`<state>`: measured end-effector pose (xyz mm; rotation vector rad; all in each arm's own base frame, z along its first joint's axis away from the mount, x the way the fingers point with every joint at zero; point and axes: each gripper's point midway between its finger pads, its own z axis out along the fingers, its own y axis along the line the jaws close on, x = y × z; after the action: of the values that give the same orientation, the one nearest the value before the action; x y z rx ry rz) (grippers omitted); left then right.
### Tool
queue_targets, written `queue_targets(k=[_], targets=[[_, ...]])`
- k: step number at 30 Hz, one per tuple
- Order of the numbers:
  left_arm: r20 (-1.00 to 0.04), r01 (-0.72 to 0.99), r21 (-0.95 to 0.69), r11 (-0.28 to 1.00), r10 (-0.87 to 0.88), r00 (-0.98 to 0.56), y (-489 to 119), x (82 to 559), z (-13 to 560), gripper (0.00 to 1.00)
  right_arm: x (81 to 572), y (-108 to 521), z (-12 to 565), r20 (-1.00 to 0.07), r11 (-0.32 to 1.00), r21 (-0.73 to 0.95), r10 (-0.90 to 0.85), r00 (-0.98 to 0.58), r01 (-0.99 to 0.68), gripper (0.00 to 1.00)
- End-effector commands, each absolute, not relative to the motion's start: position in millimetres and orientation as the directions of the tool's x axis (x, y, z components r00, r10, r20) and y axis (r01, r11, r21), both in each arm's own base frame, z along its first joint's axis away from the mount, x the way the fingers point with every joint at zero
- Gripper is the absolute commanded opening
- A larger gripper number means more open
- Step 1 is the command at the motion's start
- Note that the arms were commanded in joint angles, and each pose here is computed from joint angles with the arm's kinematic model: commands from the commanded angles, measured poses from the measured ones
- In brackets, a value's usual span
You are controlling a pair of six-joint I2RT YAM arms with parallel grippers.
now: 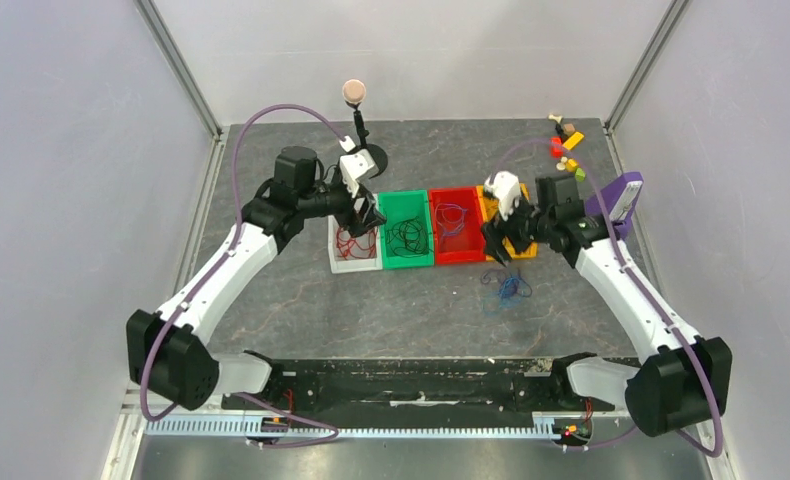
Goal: Untangle the cables
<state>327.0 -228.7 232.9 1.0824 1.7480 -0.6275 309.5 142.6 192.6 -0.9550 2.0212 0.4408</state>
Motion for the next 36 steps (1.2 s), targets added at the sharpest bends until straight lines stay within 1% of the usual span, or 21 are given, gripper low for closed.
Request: queue_targets(k=[1,3,7,9,11,12,15,16,18,19,22,24,27,30,36], targets=[[-0.93,0.918,-0.021,0.396,0.329,-0.163,-235,288,255,0.79,252,88,106,-0.531,0.613,-0.078,-0.693,-0.487,-0.786,0.77],[-0.932,0.921,-0.045,0.387,0.315,-0.178,-236,280,256,0.79,246,77,91,-0.489,0.609,-0.107,-0.721,-0.492,-0.786,0.75],[-0.93,0.924,-0.086,0.372,0.301,-0.208,-239,269,254,0.79,251,65,71,-0.439,0.627,-0.15,-0.735,-0.517,-0.764,0.73],[-0.927,0.924,-0.103,0.368,0.3,-0.223,-241,266,251,0.79,253,61,60,-0.418,0.629,-0.159,-0.741,-0.526,-0.761,0.69],[-0.925,0.925,-0.116,0.363,0.301,-0.234,-242,263,249,0.79,253,61,51,-0.405,0.63,-0.147,-0.742,-0.535,-0.762,0.57],[-0.924,0.927,-0.122,0.356,0.301,-0.237,-244,260,248,0.79,254,62,49,-0.404,0.63,-0.141,-0.741,-0.536,-0.764,0.45],[-0.926,0.93,-0.121,0.348,0.297,-0.232,-243,257,249,0.79,256,72,59,-0.454,0.62,-0.122,-0.73,-0.512,-0.775,0.03],[-0.928,0.932,-0.115,0.343,0.297,-0.224,-243,256,249,0.79,258,78,69,-0.49,0.616,-0.122,-0.719,-0.493,-0.778,0.0],[-0.933,0.938,-0.106,0.33,0.293,-0.208,-243,253,251,0.79,258,96,92,-0.579,0.583,-0.099,-0.693,-0.43,-0.807,0.0],[-0.938,0.947,-0.104,0.304,0.287,-0.195,-245,249,252,0.79,259,104,106,-0.623,0.567,-0.099,-0.676,-0.394,-0.818,0.0],[-0.957,0.98,-0.086,0.179,0.258,-0.131,-254,229,257,0.8,249,135,146,-0.748,0.478,-0.057,-0.602,-0.279,-0.876,0.0],[-0.966,0.996,0.003,0.087,0.257,-0.02,-261,217,255,0.8,242,150,168,-0.809,0.424,-0.04,-0.546,-0.22,-0.905,0.0],[-0.955,0.992,0.126,0.005,0.272,0.12,-267,207,241,0.81,239,169,199,-0.864,0.38,-0.028,-0.474,-0.169,-0.925,0.0],[-0.969,0.993,0.114,0.02,0.225,0.107,-277,212,249,0.81,236,184,233,-0.901,0.341,-0.022,-0.415,-0.13,-0.94,0.0],[-0.975,0.987,0.157,-0.031,0.154,0.16,-311,199,269,0.81,230,211,301,-0.966,0.319,-0.011,-0.247,-0.072,-0.948,0.0]])
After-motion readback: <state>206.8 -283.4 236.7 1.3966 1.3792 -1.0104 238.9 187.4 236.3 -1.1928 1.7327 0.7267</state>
